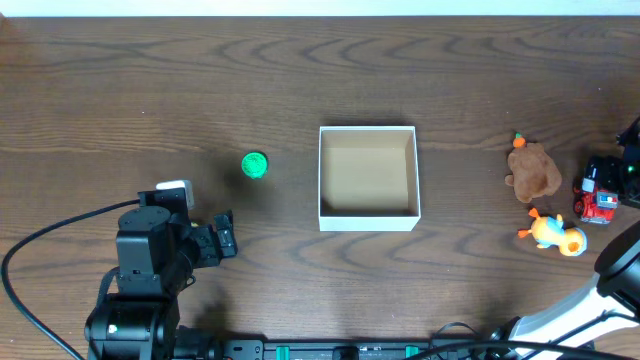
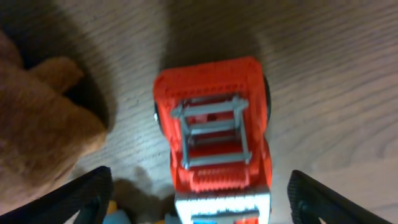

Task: Pack container
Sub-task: 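Reach the right gripper to the red fire truck and grasp it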

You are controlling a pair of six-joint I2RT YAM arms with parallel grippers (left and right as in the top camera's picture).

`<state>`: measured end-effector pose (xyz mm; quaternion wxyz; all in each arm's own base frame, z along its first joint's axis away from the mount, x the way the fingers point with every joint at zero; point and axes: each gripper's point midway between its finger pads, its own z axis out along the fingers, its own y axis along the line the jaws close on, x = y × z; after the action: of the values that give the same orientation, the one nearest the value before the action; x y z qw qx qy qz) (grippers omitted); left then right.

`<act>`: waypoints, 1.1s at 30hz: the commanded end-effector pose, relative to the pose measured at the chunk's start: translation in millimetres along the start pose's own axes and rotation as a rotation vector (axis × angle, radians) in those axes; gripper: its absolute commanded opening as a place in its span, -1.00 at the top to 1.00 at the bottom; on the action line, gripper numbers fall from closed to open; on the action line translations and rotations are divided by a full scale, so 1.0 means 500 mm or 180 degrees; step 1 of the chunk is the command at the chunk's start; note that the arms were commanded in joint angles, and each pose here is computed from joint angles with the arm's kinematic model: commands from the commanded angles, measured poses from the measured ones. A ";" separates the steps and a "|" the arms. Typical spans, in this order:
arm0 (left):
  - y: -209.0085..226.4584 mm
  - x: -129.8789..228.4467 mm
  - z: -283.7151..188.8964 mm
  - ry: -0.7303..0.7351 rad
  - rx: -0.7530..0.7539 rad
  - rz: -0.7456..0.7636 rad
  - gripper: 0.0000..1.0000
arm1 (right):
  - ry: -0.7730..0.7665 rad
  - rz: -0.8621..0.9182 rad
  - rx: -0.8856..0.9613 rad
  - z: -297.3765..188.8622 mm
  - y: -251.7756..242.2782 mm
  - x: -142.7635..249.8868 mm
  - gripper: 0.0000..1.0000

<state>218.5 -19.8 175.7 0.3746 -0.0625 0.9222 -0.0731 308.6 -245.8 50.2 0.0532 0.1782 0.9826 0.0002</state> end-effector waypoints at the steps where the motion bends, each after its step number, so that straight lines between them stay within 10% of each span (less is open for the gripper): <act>1: -0.005 -0.015 -0.010 -0.0064 0.0038 -0.0038 -0.96 | -0.0110 -0.0006 0.0033 -0.012 -0.013 -0.015 -0.72; 33: -0.005 -0.015 -0.010 -0.0064 0.0038 -0.0038 -0.96 | -0.0020 0.0027 0.0002 0.010 -0.013 0.008 -0.05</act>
<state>218.6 -19.8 175.9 0.3750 -0.0624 0.9220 -0.0731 308.6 -246.3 45.0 0.0559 0.1721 0.9835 -0.0019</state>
